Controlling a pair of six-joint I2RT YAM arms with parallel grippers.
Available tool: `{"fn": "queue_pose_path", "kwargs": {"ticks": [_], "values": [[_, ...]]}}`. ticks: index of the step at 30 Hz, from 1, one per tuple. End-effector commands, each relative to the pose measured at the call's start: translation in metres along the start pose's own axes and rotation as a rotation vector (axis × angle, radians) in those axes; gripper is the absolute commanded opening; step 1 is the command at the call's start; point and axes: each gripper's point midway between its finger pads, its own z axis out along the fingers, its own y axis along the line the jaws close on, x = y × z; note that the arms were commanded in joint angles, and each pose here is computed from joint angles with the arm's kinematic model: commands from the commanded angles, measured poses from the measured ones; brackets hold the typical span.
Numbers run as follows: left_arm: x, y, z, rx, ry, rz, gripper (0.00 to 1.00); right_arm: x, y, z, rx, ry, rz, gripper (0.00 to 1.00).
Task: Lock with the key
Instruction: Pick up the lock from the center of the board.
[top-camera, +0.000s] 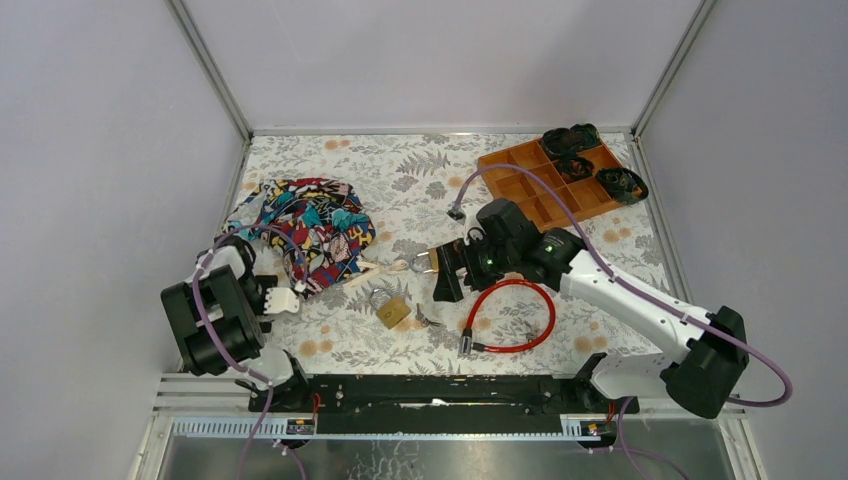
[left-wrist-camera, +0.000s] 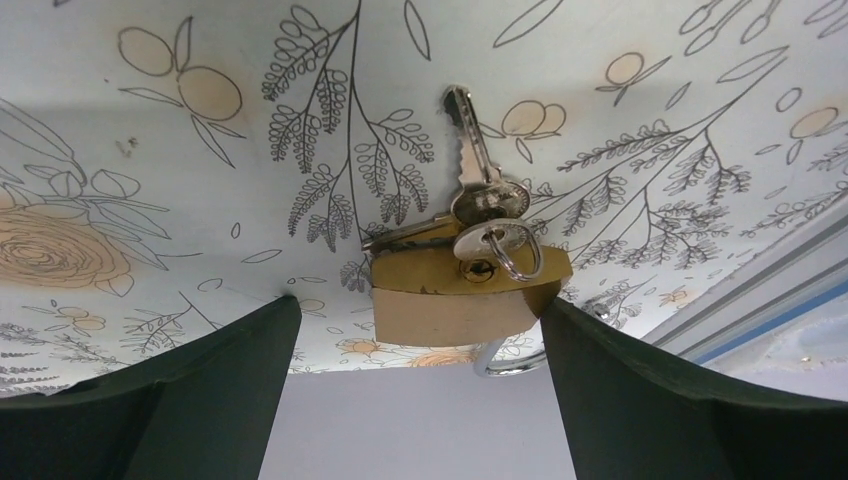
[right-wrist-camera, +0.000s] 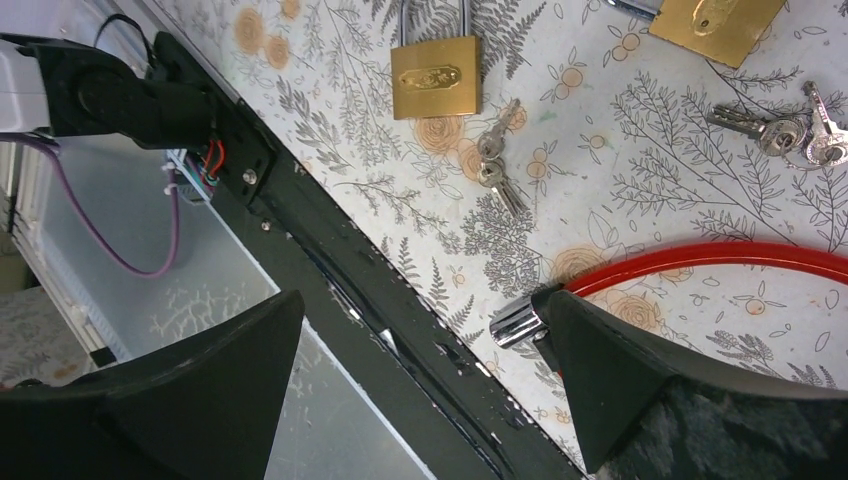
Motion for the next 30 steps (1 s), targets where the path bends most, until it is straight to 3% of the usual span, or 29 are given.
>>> {"fn": "queue_pose_path", "kwargs": {"ticks": [1, 8, 11, 17, 23, 26, 30], "values": [[-0.017, -0.012, 0.024, 0.006, -0.076, 0.015, 0.99, -0.01, 0.012, -0.008, -0.03, -0.071, 0.02, 1.0], [-0.045, 0.008, 0.035, -0.146, -0.225, -0.071, 0.99, -0.017, 0.015, -0.01, -0.031, -0.085, 0.01, 1.0], [-0.041, 0.016, 0.039, -0.169, -0.216, -0.07, 0.96, -0.018, 0.016, -0.011, -0.034, -0.081, 0.001, 1.0], [-0.048, 0.006, 0.039, -0.062, -0.27, -0.085, 0.55, -0.02, 0.013, -0.01, -0.023, -0.096, -0.021, 1.0], [-0.06, 0.005, 0.034, -0.072, -0.333, -0.078, 0.31, -0.022, 0.011, -0.001, -0.019, -0.07, -0.029, 1.0], [-0.065, 0.014, 0.025, -0.084, -0.388, -0.154, 0.0, -0.026, 0.011, 0.002, -0.016, -0.064, -0.034, 1.0], [-0.073, 0.039, -0.004, -0.165, -0.49, -0.249, 0.0, -0.04, 0.01, 0.002, 0.013, -0.107, -0.002, 1.0]]}}
